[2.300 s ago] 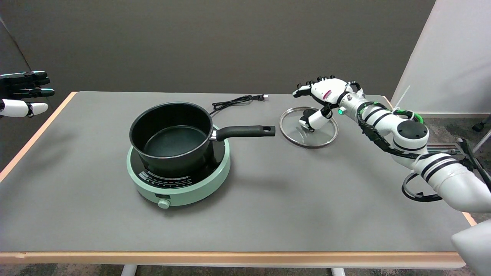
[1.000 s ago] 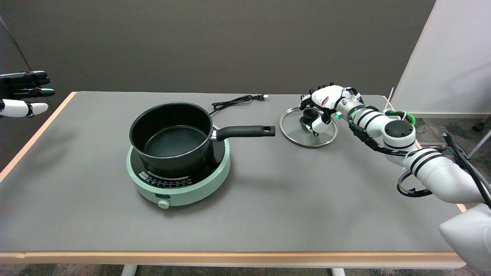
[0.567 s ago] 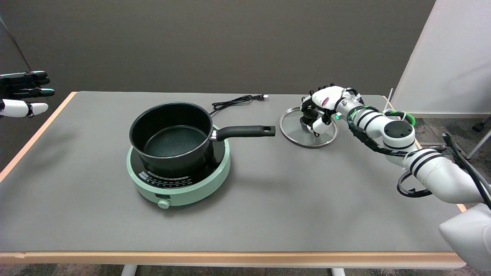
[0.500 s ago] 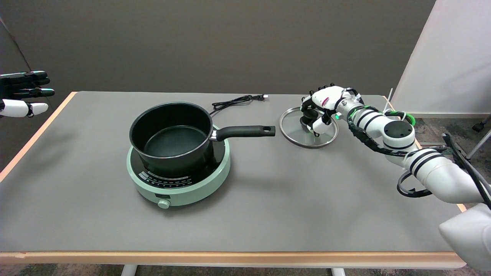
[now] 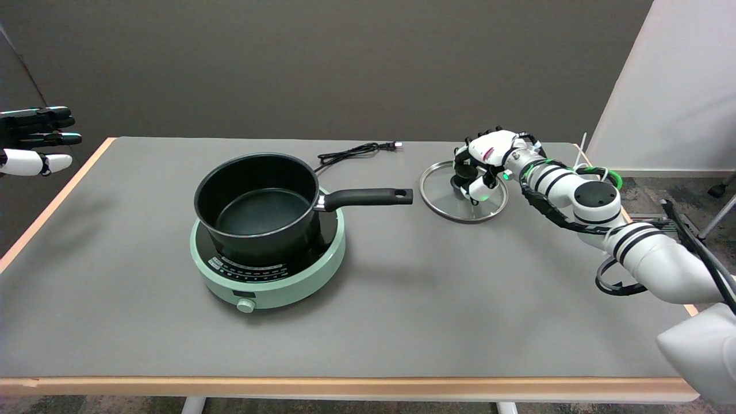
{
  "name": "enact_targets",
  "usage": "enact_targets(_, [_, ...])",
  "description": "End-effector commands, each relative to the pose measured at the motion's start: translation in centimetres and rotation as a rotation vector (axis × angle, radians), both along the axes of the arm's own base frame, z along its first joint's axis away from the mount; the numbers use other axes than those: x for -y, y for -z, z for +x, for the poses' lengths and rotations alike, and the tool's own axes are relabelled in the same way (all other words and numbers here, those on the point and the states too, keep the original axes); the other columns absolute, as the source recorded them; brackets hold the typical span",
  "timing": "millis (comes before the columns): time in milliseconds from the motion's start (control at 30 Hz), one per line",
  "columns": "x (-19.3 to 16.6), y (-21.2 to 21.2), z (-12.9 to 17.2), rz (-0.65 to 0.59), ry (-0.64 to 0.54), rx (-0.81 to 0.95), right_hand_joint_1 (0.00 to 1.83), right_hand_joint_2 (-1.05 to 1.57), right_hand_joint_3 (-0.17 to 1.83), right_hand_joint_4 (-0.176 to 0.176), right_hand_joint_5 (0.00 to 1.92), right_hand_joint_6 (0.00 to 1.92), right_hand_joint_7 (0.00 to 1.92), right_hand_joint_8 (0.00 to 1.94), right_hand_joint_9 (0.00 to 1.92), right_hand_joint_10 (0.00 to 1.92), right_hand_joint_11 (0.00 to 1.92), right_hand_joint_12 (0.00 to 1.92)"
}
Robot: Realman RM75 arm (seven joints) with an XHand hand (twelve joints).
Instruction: Pick up the pot lid.
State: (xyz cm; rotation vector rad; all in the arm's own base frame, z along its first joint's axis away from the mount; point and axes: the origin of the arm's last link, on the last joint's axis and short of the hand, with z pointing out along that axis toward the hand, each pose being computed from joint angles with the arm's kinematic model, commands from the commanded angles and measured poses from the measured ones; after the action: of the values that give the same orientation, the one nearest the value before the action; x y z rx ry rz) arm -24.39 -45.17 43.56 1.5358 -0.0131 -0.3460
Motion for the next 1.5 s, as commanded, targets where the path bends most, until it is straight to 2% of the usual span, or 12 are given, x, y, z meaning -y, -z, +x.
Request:
enact_targets(33, [0.37,-0.04,-0.34,0.000,0.021,-0.016,0.88,0.75,0.80,0.176,0.68,0.60,0.81,0.34,0.77,0.53,0.44,0.71])
enact_targets(267, [0.47,-0.01,-0.39,0.000,0.025,-0.015,0.96,0.79,0.80,0.176,0.69,0.70,0.86,0.40,0.80,0.60,0.47,0.75])
enact_targets(300, [0.48,-0.02,-0.38,0.000,0.024,-0.015,0.89,1.09,0.34,0.176,0.70,1.33,0.83,0.51,0.78,0.68,0.47,0.79])
enact_targets(333, [0.48,-0.04,-0.40,-0.001,0.025,-0.015,0.89,1.13,0.27,0.176,0.70,1.42,0.82,0.53,0.78,0.69,0.47,0.80])
enact_targets(500, [0.52,-0.07,-0.34,-0.002,0.024,-0.014,0.89,1.13,0.28,0.176,0.71,1.41,0.84,0.59,0.80,0.73,0.49,0.82])
enact_targets(533, [0.53,-0.07,-0.31,-0.002,0.023,-0.014,1.03,1.12,0.23,0.064,0.72,1.45,0.87,0.79,0.81,0.75,0.49,0.83])
enact_targets(567, [0.53,-0.07,-0.31,-0.002,0.023,-0.014,1.19,1.12,0.18,-0.068,0.73,1.51,0.91,1.02,0.82,0.76,0.50,0.84])
enact_targets(633, [0.53,-0.07,-0.31,-0.002,0.023,-0.013,1.19,1.11,0.19,-0.069,0.72,1.49,0.94,0.99,0.84,0.80,0.51,0.85])
enact_targets(667, [0.53,-0.08,-0.30,-0.002,0.023,-0.013,1.20,1.09,0.20,-0.051,0.72,1.44,0.97,1.00,0.85,0.85,0.52,0.85])
enact_targets(800, [0.55,-0.09,-0.22,-0.003,0.020,-0.012,1.20,1.05,0.28,-0.021,0.75,1.33,0.97,1.10,0.90,1.00,0.56,0.89])
enact_targets(1233, [0.47,0.28,-0.01,0.008,0.010,-0.010,1.20,1.04,0.29,-0.020,0.76,1.32,0.97,1.13,0.90,1.19,0.58,0.94])
enact_targets(1500, [0.20,0.42,0.20,0.010,-0.004,0.001,1.19,1.06,0.29,-0.036,0.72,1.38,0.95,1.15,0.86,1.34,0.60,0.94])
